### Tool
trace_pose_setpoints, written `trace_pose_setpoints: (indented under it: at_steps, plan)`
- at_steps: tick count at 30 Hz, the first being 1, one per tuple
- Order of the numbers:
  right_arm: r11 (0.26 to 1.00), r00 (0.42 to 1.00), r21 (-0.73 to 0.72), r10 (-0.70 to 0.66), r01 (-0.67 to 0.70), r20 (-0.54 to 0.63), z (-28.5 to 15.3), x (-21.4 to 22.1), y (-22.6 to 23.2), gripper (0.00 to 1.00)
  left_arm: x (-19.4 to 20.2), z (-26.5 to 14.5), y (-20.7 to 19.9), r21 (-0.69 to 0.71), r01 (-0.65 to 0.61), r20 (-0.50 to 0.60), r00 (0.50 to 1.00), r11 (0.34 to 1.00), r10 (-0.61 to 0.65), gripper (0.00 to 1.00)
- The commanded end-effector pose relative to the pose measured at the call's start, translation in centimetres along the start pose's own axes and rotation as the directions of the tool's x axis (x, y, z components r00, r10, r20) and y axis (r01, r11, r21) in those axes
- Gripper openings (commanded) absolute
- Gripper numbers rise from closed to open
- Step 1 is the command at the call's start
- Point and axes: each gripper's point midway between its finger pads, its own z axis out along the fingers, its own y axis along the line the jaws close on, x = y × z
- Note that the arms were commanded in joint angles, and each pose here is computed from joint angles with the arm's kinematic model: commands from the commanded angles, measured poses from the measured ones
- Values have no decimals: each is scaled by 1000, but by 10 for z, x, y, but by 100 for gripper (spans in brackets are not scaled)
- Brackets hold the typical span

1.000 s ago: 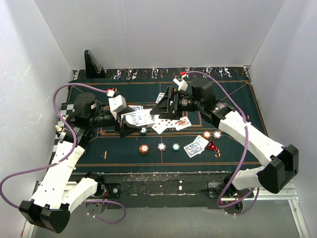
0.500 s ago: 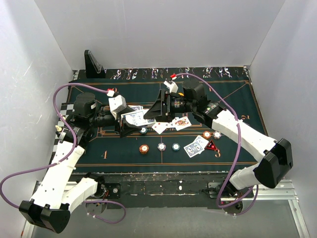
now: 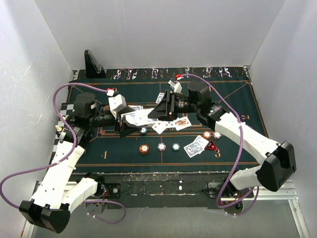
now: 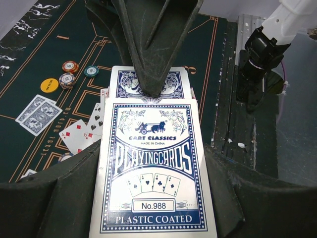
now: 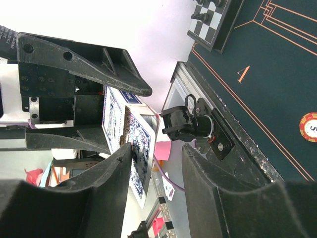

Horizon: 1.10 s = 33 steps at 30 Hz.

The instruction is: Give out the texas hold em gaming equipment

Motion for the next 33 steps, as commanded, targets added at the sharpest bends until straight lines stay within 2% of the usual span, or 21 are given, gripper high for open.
trace_pose_setpoints:
  at_steps: [1, 11, 15, 18, 19, 23, 24, 29, 33]
  plan:
    - [998, 999, -52, -31, 33, 37, -13, -6, 15, 49, -14, -3, -2, 4, -44, 39, 998, 999, 44, 11]
    - [999, 996, -43, -26, 29, 82, -34, -15, 16, 44, -14, -2, -2, 6, -42, 41, 998, 999, 42, 11]
    - [998, 994, -47, -33, 38, 102, -41, -18, 19, 36, -15, -2, -2, 5, -44, 44, 998, 999, 44, 11]
    - [998, 995, -54, -22, 28, 101, -45, -17, 21, 25, -13, -2, -1, 4, -41, 44, 998, 999, 41, 11]
    - [998, 995, -56, -21, 26, 98, -45, -17, 22, 27, -13, -1, -1, 3, -44, 46, 998, 999, 43, 11]
    - [997, 998, -69, -24, 28, 65, -40, -16, 24, 70, -13, -1, -1, 6, -39, 47, 998, 999, 39, 11]
    - [998, 999, -54, -14, 16, 44, -37, -13, 23, 77, -13, -1, 0, 7, -39, 48, 998, 999, 38, 11]
    - [999, 999, -27, -32, 32, -4, -21, -9, 25, 84, -16, -1, 1, 3, -43, 52, 998, 999, 43, 11]
    - [999, 1000, -34, -3, 2, -16, -13, -7, 21, 77, -17, -1, 1, 2, -44, 54, 998, 999, 44, 11]
